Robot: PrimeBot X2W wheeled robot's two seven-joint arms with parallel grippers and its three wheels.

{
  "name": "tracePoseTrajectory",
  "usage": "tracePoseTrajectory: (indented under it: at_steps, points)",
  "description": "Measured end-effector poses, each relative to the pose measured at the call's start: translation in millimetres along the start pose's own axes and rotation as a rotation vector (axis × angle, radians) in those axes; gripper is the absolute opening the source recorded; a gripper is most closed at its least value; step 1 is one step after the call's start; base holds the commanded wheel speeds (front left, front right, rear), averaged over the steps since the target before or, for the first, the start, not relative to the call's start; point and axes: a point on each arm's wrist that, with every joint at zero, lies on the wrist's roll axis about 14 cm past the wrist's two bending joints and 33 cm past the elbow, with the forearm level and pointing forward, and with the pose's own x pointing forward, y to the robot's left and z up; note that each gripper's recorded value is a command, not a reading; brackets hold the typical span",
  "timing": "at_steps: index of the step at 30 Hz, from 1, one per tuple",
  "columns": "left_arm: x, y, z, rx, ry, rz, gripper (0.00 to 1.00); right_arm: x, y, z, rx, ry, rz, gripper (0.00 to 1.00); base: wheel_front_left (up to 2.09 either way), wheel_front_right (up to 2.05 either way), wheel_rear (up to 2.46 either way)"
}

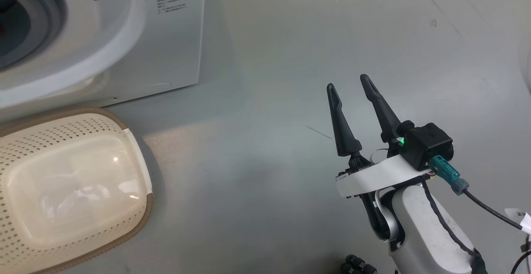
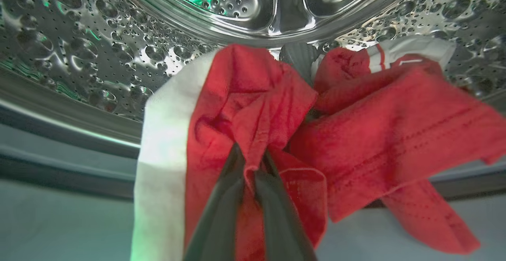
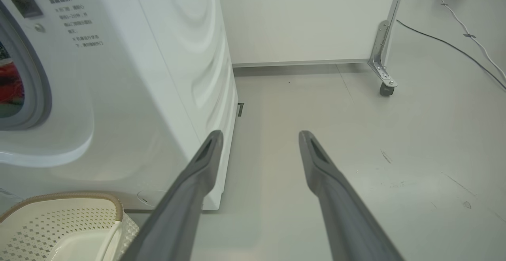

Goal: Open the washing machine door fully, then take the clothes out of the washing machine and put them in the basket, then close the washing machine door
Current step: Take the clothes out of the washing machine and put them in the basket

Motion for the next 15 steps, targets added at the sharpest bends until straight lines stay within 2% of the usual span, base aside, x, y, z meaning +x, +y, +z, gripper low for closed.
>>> tracePoseTrajectory:
  at_steps: [15]
  points:
    - [-59.8, -9.3, 13.6, -0.057, -0.140, -0.054, 0.00, -3.3, 10.8, 27.7, -0.012, -0.077, 0.039, 1.00, 0.00, 0.00, 0.00]
